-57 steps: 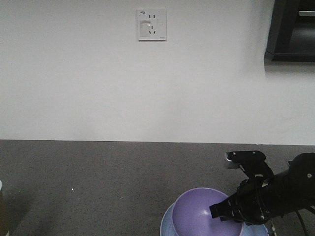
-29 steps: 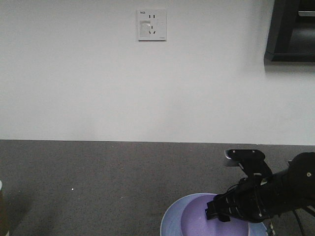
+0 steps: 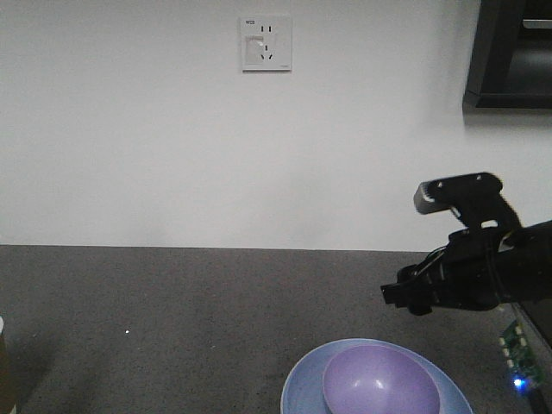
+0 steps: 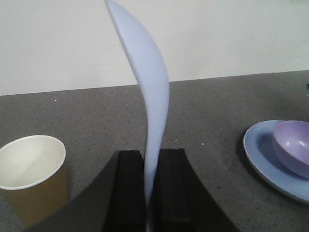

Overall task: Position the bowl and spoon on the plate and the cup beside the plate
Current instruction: 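Lower the spoon into the bowl with the left gripper and release it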

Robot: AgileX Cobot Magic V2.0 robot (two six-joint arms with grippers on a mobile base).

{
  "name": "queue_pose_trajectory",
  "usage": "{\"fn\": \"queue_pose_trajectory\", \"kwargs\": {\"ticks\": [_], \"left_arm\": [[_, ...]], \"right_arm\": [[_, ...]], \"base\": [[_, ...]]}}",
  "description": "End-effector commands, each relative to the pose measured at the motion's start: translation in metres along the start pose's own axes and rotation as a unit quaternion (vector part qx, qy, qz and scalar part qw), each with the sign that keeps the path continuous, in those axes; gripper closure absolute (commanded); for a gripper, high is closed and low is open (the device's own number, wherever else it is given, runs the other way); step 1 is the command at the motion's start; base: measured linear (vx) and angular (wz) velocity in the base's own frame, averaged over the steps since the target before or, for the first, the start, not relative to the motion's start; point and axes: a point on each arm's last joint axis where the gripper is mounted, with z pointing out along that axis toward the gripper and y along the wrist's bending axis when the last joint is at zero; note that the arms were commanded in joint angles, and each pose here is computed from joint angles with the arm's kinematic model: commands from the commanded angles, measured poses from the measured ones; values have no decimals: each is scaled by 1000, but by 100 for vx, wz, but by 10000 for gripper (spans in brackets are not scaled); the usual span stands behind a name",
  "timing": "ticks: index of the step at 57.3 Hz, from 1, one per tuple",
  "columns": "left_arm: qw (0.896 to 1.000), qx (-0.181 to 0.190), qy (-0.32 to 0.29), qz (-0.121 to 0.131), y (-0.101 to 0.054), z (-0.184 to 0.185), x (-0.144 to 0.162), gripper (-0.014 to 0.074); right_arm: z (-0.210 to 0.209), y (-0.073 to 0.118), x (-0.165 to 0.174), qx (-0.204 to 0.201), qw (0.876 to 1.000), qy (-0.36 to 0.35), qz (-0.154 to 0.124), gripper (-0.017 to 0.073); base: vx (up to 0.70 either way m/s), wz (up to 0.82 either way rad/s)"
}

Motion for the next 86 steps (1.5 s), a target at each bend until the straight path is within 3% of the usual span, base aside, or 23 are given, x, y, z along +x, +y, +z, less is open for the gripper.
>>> {"fn": "queue_pose_trajectory", "kwargs": {"ticks": [1, 9, 17, 22, 29, 41, 54, 66, 70, 78, 86], "left_arm": [[1000, 8, -1, 14, -2, 5, -15, 594], [992, 38, 83, 86, -5, 26, -27, 594], [984, 102, 107, 101, -13, 59, -54, 594], [970, 171, 127, 116, -23, 81, -66, 594], [949, 262, 154, 89, -37, 118, -78, 594], [918, 338, 177, 109, -78, 167, -89, 594], [889, 389, 226, 90, -126, 218, -87, 594], [845, 427, 313, 77, -164, 259, -60, 594], [835, 426, 341, 72, -173, 271, -49, 594], [827, 421, 367, 70, -185, 289, -33, 592], [830, 422, 357, 76, -195, 300, -25, 557]], "right_arm": [[-49, 0, -20, 26, 997, -79, 0, 28], [-88, 2, -13, 48, 995, -86, 19, 221], [-124, 6, -5, 60, 993, -100, 19, 578], [-137, 9, 2, 63, 992, -110, 16, 573], [-137, 10, 20, 70, 991, -110, 12, 572], [-124, 12, 54, 71, 993, -94, 14, 571], [-118, 12, 70, 75, 994, -75, 10, 571], [-128, 12, 71, 86, 992, -90, 0, 571], [-131, 11, 71, 91, 991, -94, -5, 571], [-135, 11, 72, 100, 990, -98, -13, 571], [-140, 11, 73, 101, 989, -106, -14, 571]], "base": [[0, 0], [0, 0], [0, 0], [0, 0], [0, 0], [0, 0], [0, 0], [0, 0], [0, 0], [0, 0], [0, 0]]}}
